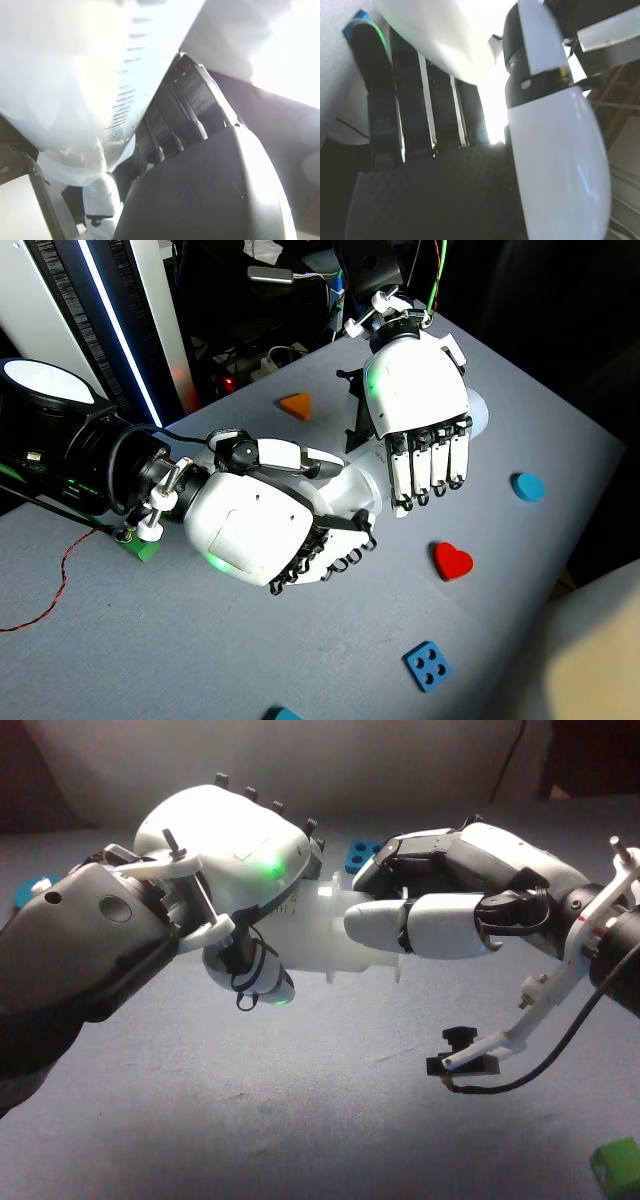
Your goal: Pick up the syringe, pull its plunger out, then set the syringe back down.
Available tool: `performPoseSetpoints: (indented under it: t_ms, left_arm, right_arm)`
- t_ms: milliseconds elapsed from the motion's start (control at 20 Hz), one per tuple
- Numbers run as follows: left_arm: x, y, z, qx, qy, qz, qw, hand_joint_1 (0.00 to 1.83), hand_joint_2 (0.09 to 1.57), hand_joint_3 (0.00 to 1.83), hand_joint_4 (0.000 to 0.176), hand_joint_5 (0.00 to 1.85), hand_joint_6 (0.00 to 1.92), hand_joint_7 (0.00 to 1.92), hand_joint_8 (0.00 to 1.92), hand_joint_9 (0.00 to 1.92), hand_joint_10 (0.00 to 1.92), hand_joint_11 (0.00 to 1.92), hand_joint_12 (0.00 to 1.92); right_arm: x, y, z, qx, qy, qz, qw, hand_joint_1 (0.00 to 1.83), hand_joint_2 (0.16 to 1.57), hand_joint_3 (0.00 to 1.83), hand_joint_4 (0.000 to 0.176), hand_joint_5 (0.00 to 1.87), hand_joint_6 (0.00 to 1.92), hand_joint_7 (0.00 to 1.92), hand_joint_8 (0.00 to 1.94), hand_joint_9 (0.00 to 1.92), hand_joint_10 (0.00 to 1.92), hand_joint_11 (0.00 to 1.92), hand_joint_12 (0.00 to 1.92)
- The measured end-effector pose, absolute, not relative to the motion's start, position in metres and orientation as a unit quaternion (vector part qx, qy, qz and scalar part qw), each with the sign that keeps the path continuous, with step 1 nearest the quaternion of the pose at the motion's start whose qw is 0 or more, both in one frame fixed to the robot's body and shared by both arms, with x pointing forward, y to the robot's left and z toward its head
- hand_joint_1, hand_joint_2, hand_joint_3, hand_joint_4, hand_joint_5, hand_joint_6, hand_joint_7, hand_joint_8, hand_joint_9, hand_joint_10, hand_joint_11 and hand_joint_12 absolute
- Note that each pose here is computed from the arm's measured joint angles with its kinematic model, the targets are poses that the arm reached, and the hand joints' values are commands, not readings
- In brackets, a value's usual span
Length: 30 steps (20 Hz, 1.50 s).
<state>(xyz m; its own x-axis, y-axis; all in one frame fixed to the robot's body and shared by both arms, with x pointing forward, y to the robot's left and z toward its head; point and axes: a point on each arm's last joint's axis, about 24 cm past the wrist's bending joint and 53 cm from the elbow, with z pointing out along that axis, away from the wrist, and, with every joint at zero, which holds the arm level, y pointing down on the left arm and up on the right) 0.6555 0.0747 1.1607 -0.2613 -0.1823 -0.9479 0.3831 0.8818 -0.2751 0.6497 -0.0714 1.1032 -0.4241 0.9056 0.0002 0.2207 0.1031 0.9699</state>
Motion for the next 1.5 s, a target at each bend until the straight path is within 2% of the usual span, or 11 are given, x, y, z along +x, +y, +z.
performPoseSetpoints:
  t_ms: [200,400,600,950,1200,1300,1400,1500]
  left_arm:
    - [0.655,0.074,1.159,0.069,0.761,-0.235,0.601,1.50,1.09,0.00,0.000,0.97,0.68,1.00,1.00,0.99,1.03,0.79,1.53]
    - [0.654,0.071,1.159,0.070,0.762,-0.240,0.598,1.50,1.09,0.00,0.000,0.97,0.66,1.00,0.98,0.97,1.03,0.86,1.51]
    - [0.653,0.068,1.160,0.073,0.762,-0.247,0.595,1.50,1.09,0.00,0.000,0.95,0.69,1.00,0.98,0.98,1.03,0.84,1.52]
    - [0.651,0.062,1.159,0.075,0.762,-0.255,0.590,1.50,1.09,0.00,0.000,0.94,0.68,1.01,0.95,0.98,1.04,0.83,1.53]
    - [0.650,0.061,1.157,0.086,0.763,-0.252,0.589,1.49,1.11,0.00,0.000,0.88,0.84,1.02,0.92,0.94,1.11,0.78,1.57]
    - [0.650,0.061,1.158,0.087,0.762,-0.249,0.592,1.50,1.09,0.00,0.000,0.89,0.83,1.07,0.84,1.01,1.02,0.82,1.52]
    - [0.651,0.062,1.159,0.088,0.761,-0.246,0.594,1.50,1.08,0.00,0.000,0.90,0.83,1.07,0.84,1.02,1.00,0.82,1.52]
    - [0.651,0.062,1.159,0.093,0.760,-0.243,0.595,1.50,1.10,0.00,0.000,0.91,0.78,0.99,0.96,0.98,1.04,0.82,1.53]
  right_arm:
    - [0.648,-0.070,1.104,0.422,0.665,0.520,0.330,1.36,1.18,0.00,0.000,0.69,1.15,0.91,1.12,0.87,1.39,0.86,1.39]
    - [0.646,-0.075,1.108,0.423,0.662,0.520,0.334,1.36,1.18,0.00,0.000,0.70,1.16,0.91,1.13,0.87,1.39,0.85,1.38]
    - [0.643,-0.081,1.112,0.424,0.661,0.519,0.337,1.35,1.19,0.00,0.000,0.65,1.23,0.88,1.16,0.84,1.42,0.81,1.41]
    - [0.641,-0.090,1.113,0.422,0.666,0.512,0.341,1.36,1.18,0.00,0.000,0.68,1.19,0.90,1.13,0.86,1.40,0.84,1.41]
    - [0.640,-0.095,1.115,0.421,0.668,0.509,0.342,1.35,1.19,0.00,0.000,0.64,1.27,0.87,1.12,0.85,1.43,0.79,1.40]
    - [0.640,-0.099,1.115,0.421,0.669,0.507,0.343,1.35,1.21,0.00,0.000,0.61,1.32,0.85,1.15,0.82,1.47,0.72,1.41]
    - [0.640,-0.102,1.117,0.419,0.671,0.505,0.346,1.36,1.19,0.00,0.000,0.65,1.27,0.88,1.10,0.87,1.40,0.80,1.42]
    - [0.639,-0.106,1.116,0.418,0.673,0.501,0.349,1.36,1.17,0.00,0.000,0.70,1.17,0.90,1.09,0.92,1.35,0.91,1.38]
